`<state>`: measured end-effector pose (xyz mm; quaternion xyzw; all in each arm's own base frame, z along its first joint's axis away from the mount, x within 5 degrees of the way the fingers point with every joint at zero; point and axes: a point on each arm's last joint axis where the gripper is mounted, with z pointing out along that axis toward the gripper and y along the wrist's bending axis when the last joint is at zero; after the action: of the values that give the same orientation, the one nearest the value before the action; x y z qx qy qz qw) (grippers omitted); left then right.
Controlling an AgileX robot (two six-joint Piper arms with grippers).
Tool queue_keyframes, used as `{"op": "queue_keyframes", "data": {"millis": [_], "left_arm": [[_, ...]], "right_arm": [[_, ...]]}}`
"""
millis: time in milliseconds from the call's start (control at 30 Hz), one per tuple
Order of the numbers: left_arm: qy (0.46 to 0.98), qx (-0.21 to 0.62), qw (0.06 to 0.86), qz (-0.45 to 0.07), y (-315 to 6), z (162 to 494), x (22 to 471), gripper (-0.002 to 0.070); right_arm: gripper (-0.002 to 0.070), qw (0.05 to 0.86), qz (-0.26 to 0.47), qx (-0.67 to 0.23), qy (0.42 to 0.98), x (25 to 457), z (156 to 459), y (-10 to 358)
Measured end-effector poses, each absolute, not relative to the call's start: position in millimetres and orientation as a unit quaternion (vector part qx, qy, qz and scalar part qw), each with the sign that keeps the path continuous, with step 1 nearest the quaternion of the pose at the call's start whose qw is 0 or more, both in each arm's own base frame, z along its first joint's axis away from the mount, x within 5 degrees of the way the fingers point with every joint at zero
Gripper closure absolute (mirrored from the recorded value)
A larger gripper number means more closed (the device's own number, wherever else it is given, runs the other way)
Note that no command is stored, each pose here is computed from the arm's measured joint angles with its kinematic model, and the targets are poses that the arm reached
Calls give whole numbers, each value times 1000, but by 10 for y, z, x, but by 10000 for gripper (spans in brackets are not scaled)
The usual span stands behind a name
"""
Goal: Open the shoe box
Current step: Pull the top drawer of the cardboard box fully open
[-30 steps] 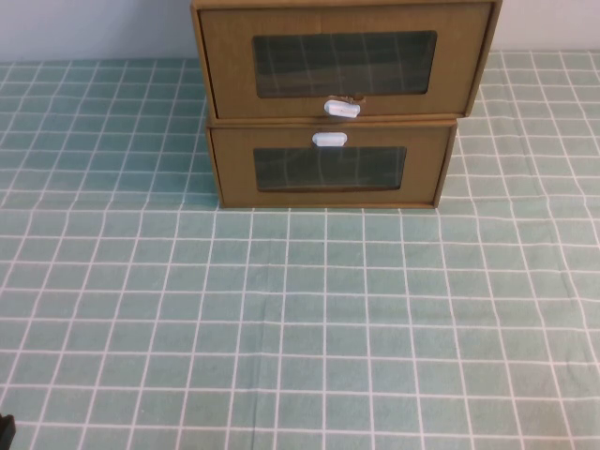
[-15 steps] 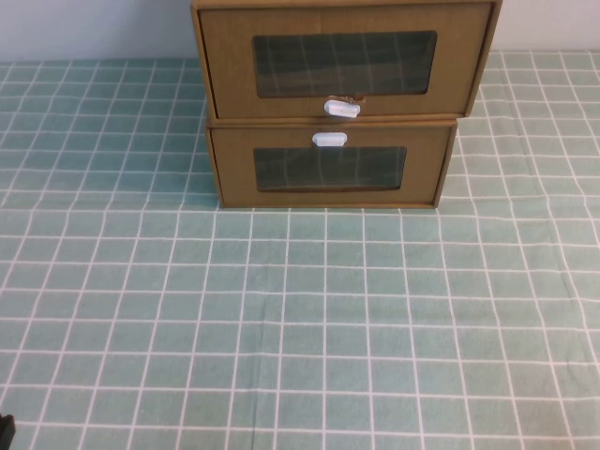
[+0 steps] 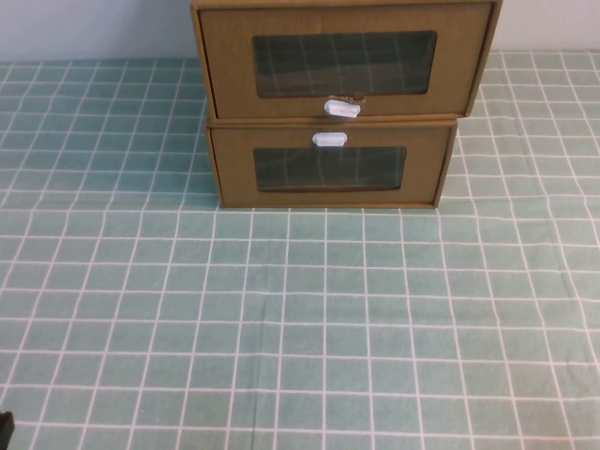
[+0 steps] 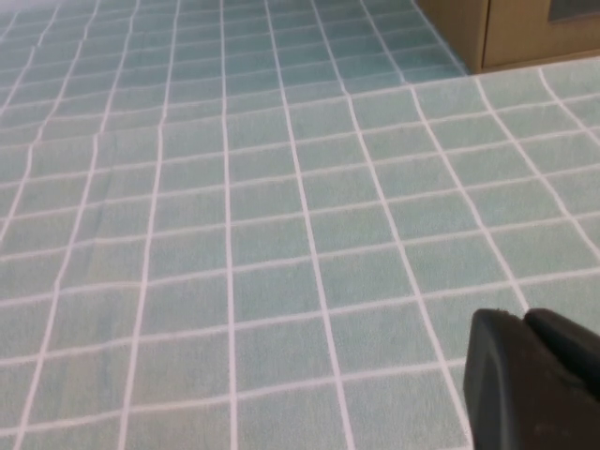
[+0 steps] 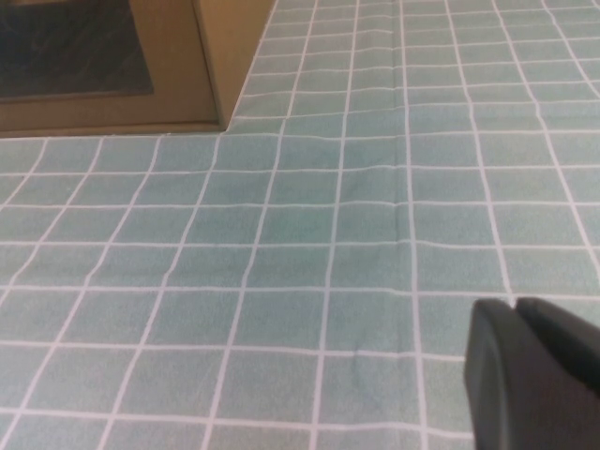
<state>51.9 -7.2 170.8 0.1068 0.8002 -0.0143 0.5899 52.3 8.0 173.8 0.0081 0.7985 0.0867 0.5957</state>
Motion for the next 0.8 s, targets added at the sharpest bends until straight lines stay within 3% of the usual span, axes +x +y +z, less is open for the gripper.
{"op": "queue_keyframes", "data": {"millis": [133,233,567,667,800], "left_arm": [[776,106,622,-18,-81,1779,538,680],[727,103,678,-24,-95,1909,557,680],[433,80,896,-53,-109,2537,363,680],[385,76,918,-56,-103,2611,299,680],[359,74,929,-58,-99,2646,262,680]], "right_arm": [[689,625,89,10,775,540,1804,77],[689,677,92,12,730,558,1928,70],[689,888,103,24,448,385,2532,7],[689,915,103,26,388,307,2623,-8],[690,939,106,34,326,220,2702,-33]]}}
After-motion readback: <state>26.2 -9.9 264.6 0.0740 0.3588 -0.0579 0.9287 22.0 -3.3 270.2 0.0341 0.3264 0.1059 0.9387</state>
